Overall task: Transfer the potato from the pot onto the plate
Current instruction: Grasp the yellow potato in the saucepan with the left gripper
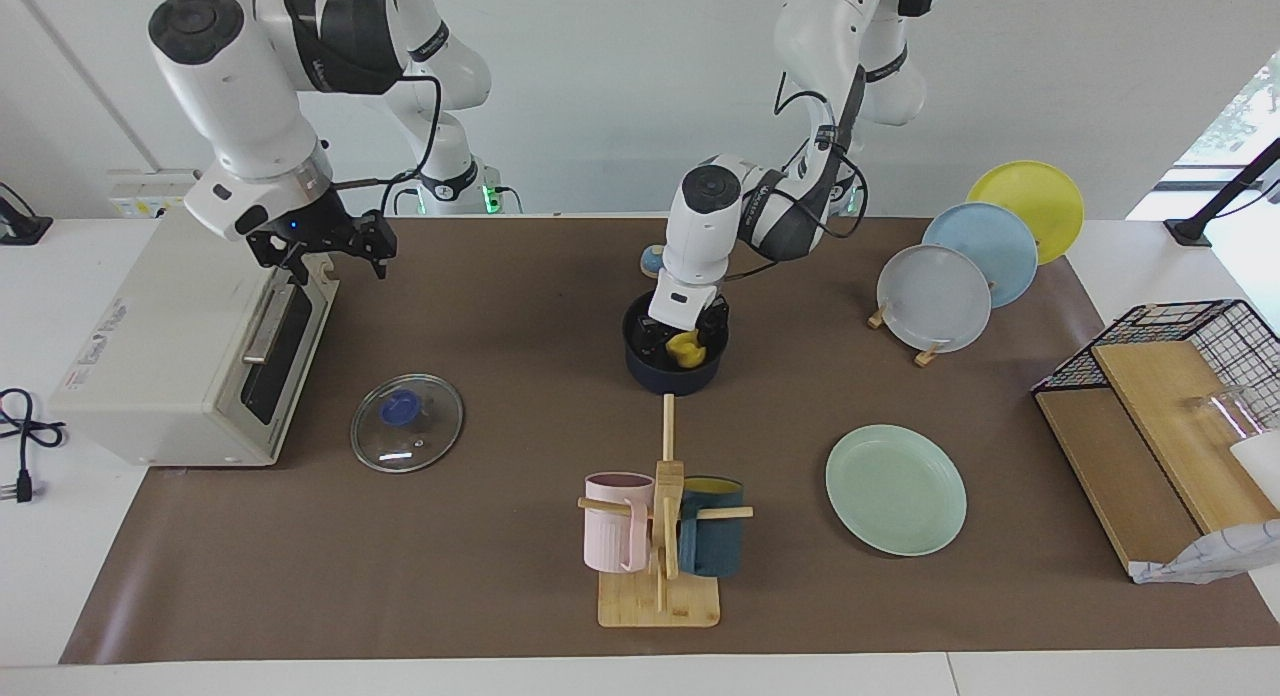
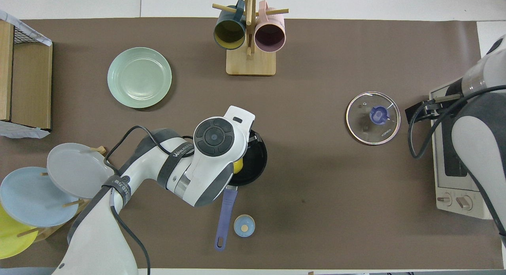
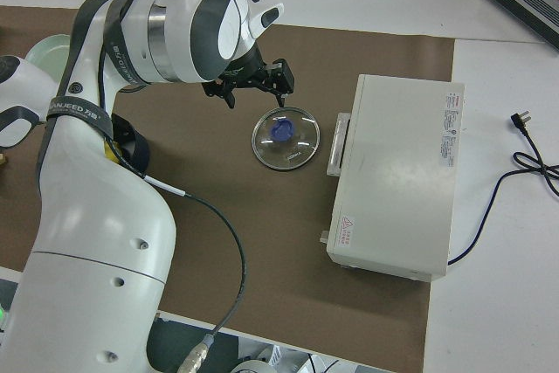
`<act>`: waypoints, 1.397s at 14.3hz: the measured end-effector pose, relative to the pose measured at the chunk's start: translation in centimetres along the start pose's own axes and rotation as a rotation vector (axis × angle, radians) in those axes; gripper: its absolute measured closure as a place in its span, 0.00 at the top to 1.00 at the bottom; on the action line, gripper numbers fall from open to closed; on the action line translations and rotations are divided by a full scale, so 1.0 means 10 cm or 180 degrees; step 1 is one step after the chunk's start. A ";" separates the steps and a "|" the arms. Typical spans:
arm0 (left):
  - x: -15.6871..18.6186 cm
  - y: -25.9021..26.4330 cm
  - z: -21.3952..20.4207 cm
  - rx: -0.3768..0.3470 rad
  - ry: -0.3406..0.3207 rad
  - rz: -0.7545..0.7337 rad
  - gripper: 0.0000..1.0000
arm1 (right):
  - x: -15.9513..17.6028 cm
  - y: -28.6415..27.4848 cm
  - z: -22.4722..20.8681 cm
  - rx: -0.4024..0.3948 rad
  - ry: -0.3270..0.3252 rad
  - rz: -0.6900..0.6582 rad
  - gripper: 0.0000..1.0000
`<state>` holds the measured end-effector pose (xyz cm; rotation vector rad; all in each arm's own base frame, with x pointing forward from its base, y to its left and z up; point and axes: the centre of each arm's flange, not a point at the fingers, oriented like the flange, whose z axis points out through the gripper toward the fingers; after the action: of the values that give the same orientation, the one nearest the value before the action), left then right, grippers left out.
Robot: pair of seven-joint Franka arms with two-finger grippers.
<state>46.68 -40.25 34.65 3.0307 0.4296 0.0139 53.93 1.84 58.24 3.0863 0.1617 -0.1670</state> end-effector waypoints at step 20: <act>-0.25 0.00 0.19 0.0365 -0.0127 0.0390 0.98 | 0.04 0.21 0.00 0.0022 -0.0073 0.0284 1.00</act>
<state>44.34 -41.10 32.77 3.1590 0.2494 -0.0657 54.56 -0.18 58.24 3.0894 0.0227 -0.1997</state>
